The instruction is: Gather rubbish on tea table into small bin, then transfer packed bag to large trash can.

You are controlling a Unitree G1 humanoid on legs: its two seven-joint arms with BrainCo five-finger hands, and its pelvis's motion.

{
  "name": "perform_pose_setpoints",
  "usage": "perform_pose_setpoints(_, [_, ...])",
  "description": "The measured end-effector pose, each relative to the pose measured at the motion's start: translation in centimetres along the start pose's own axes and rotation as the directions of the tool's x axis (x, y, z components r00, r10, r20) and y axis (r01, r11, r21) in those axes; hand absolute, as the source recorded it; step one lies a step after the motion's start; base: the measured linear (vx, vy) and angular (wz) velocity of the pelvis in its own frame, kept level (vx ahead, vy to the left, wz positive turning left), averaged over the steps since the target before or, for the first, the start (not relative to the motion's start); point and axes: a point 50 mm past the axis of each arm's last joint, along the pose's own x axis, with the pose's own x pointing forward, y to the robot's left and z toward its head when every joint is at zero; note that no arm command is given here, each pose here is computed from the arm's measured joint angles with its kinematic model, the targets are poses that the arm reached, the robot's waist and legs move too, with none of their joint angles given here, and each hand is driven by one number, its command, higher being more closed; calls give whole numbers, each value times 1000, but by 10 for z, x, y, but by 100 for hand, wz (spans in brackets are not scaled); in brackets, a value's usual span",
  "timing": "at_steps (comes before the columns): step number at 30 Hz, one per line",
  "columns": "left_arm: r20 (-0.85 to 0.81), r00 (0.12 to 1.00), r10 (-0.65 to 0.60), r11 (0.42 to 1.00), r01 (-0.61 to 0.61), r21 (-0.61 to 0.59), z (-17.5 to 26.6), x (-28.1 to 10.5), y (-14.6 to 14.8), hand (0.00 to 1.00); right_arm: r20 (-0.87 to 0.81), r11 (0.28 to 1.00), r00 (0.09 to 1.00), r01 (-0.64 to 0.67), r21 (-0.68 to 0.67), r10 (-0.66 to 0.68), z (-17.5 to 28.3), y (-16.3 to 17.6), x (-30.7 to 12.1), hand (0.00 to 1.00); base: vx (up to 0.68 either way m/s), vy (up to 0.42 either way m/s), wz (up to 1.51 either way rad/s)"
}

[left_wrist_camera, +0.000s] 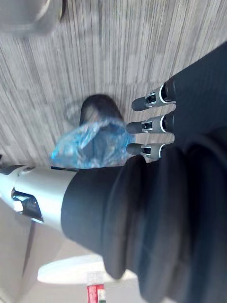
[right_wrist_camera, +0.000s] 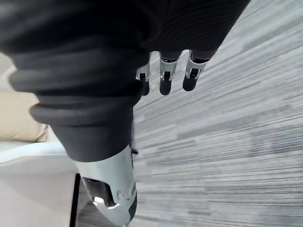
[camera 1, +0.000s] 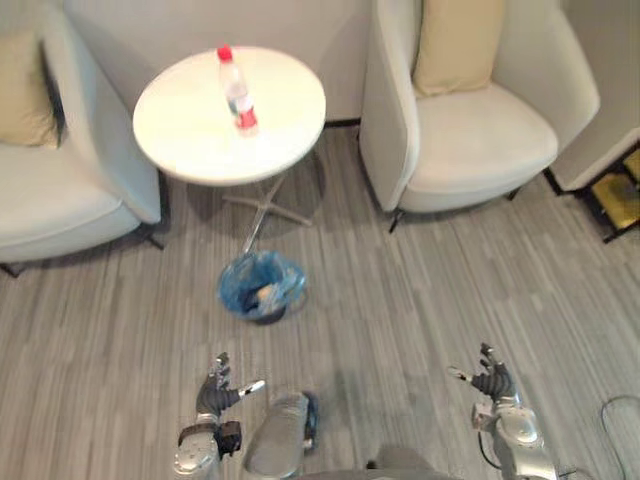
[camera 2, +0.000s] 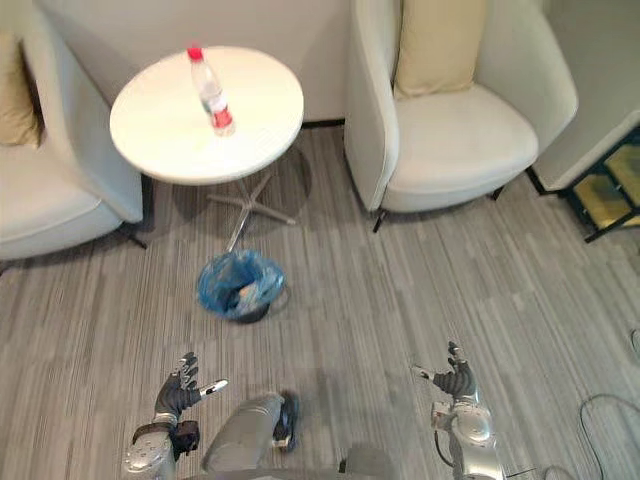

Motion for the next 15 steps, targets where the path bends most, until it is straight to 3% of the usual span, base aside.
perform_pose_setpoints(6, [-42,999,-20,1000,19,-14,-8,4,-13,0,-71,999,997,32,-34,-34,-18,-13,-10,0,751,-288,98])
perform_pose_setpoints(11, [-5,999,-50,997,49,-64,0,2,-29,0,32,999,999,36,14,-36,1,-9,-16,0,603,-286,92])
perform_pose_setpoints(15, [-1,998,-59,996,59,-62,0,2,-30,0,70,998,997,43,46,-46,7,-9,-15,0,364,-97,60])
